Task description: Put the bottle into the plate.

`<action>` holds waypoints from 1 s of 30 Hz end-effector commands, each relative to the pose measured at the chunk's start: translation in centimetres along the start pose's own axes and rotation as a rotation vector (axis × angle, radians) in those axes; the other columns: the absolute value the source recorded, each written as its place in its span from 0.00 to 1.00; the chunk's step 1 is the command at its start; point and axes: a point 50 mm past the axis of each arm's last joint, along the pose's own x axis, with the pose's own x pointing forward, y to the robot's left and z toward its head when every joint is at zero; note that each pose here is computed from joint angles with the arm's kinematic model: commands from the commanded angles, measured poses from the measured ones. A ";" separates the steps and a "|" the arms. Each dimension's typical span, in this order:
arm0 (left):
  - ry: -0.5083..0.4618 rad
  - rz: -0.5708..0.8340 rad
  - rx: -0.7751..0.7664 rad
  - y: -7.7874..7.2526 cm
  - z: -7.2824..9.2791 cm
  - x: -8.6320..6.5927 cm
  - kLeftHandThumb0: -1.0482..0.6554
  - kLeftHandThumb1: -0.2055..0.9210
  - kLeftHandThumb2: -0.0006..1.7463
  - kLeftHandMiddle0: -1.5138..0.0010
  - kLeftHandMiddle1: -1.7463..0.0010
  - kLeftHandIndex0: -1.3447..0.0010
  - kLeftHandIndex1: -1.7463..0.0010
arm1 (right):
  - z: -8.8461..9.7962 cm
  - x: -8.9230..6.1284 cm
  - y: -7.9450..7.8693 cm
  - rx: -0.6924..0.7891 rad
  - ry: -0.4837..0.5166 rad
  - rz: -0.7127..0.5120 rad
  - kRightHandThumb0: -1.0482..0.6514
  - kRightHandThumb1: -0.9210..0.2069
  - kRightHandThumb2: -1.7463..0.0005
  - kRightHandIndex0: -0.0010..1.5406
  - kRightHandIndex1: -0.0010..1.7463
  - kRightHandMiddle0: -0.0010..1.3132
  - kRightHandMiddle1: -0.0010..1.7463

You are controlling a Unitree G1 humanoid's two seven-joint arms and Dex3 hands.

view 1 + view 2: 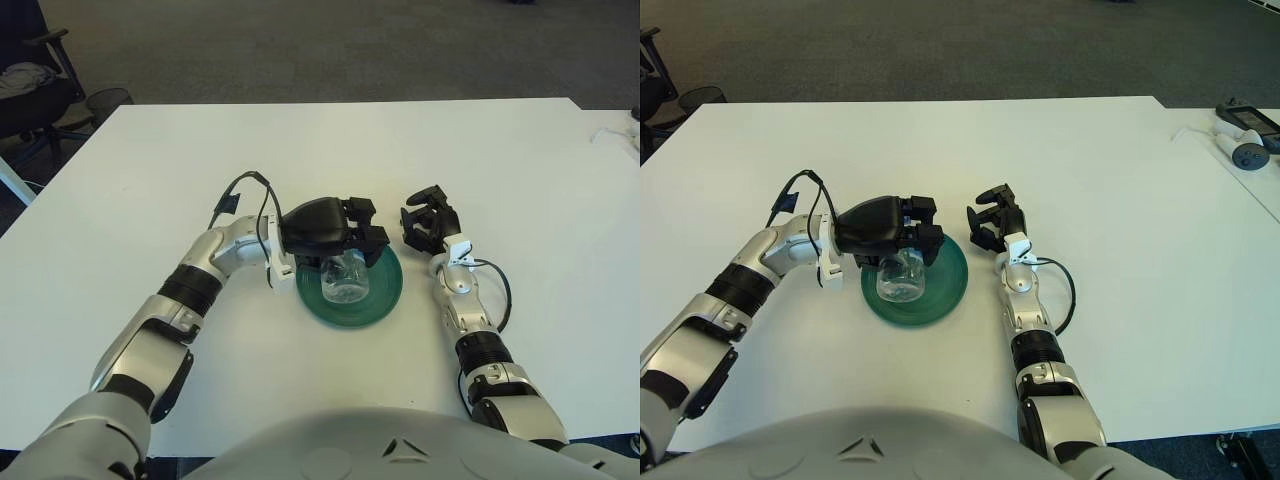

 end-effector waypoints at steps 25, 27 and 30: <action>0.065 -0.104 0.103 -0.2 -1.8 -0.9 0.10 1.00 0.52 0.85 0.99 1.00 0.71 | -7.1 -3.4 -0.4 -0.051 0.414 -0.026 0.61 0.09 0.67 0.19 0.91 0.22 0.92; 0.074 -0.082 0.098 -0.2 -1.9 -0.9 0.10 1.00 0.52 0.84 0.99 1.00 0.69 | -7.1 -3.3 -0.4 -0.046 0.413 -0.029 0.61 0.09 0.67 0.19 0.91 0.22 0.92; 0.081 -0.057 0.094 -0.1 -2.0 -0.9 0.11 1.00 0.53 0.82 0.98 1.00 0.67 | -7.1 -3.2 -0.4 -0.040 0.408 -0.029 0.61 0.08 0.67 0.18 0.91 0.21 0.92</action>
